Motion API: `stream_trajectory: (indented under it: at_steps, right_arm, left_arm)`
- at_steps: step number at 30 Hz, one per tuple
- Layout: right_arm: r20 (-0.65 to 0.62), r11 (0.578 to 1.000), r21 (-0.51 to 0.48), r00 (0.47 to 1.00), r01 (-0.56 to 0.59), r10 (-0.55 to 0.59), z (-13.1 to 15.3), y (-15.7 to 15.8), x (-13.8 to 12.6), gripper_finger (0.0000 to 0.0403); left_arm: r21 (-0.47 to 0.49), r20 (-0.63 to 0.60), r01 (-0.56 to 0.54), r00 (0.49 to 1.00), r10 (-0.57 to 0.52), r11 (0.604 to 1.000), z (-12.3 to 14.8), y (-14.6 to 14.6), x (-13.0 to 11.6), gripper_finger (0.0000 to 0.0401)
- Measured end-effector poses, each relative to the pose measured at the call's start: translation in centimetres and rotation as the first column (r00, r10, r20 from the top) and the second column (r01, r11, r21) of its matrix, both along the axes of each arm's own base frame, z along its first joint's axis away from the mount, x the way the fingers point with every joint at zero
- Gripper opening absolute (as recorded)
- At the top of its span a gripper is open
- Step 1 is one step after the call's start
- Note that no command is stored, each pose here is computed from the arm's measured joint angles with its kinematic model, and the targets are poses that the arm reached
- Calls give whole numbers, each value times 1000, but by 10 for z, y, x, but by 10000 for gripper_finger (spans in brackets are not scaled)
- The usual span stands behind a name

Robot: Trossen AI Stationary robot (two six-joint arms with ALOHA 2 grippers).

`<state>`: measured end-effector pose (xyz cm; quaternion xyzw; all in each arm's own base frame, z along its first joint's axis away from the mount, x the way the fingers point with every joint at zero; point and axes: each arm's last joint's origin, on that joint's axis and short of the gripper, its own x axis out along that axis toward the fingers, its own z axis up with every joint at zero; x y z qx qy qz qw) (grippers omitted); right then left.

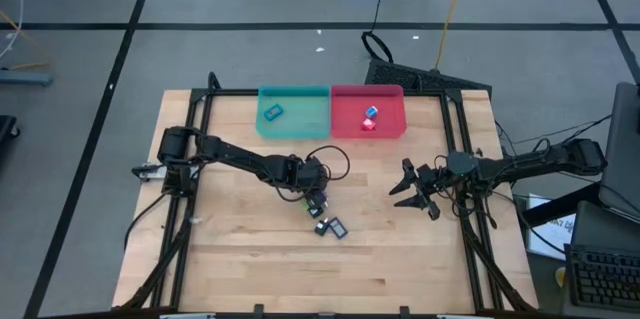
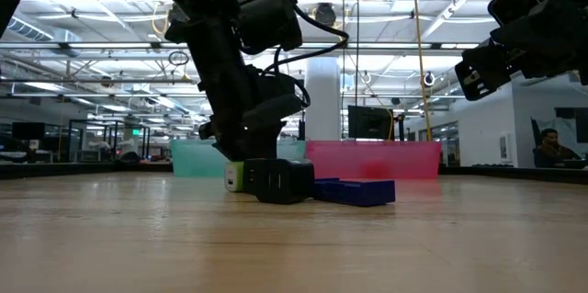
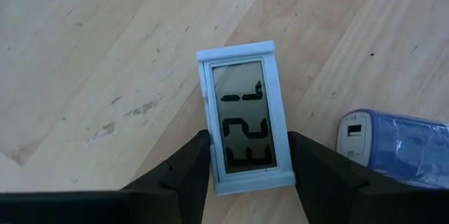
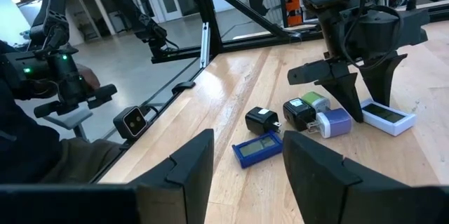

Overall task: Sort charging adapters and watches
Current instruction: Put the white watch in the blue bin

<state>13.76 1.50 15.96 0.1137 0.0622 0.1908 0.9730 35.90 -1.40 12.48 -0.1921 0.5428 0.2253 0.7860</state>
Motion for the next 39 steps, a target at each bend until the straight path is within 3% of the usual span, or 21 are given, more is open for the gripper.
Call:
stream_trajectory:
  at_steps: [10,20,28,39]
  right_arm:
    - [0,1000,0,1000,0,0,0,0,0,160]
    - [0,1000,0,1000,0,0,0,0,0,162]
    - [0,1000,0,1000,0,0,0,0,0,161]
    - [0,1000,0,1000,0,0,0,0,0,160]
  left_arm:
    - [-2,10,-15,1000,15,1000,0,0,1,194]
    - [-3,13,-23,1000,23,1000,-1,0,1,174]
    - [5,18,-27,999,27,1000,0,0,1,194]
    - [10,19,-29,999,28,1000,0,0,1,167]
